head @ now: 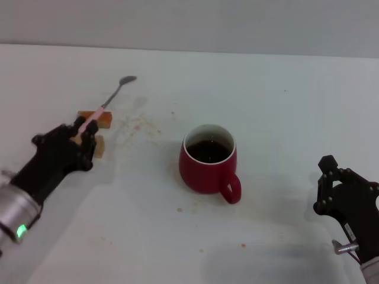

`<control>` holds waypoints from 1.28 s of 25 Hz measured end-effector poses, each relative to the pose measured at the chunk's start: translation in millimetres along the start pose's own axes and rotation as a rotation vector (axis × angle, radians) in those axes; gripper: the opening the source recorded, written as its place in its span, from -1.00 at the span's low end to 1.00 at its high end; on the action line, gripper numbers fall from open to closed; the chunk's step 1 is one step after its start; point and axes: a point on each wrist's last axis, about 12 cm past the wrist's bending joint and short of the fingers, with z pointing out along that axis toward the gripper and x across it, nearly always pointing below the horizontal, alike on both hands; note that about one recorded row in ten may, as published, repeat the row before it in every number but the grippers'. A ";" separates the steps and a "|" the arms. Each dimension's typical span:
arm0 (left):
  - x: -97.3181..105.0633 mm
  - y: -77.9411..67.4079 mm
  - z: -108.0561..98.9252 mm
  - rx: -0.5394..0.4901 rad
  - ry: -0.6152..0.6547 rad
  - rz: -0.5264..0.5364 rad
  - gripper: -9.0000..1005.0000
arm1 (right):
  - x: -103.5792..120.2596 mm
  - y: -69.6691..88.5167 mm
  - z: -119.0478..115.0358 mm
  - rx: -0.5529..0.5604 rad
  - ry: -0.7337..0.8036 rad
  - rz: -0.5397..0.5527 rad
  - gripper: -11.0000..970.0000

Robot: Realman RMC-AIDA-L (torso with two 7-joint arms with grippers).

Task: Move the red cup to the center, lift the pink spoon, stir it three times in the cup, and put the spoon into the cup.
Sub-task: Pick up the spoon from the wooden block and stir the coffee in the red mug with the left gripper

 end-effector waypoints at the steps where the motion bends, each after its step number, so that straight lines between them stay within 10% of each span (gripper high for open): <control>1: -8.7 5.9 6.4 0.021 0.031 -0.010 -0.64 | -0.1 -0.1 -0.2 0.001 -0.001 0.000 -0.98; 15: -143.0 33.6 57.1 0.155 0.161 0.284 -0.64 | -0.3 -1.9 -2.5 0.002 -0.005 -0.006 -0.98; 32: -230.0 -3.7 60.9 0.292 0.241 0.660 -0.64 | -2.3 -5.2 -6.0 0.026 -0.025 -0.006 -0.98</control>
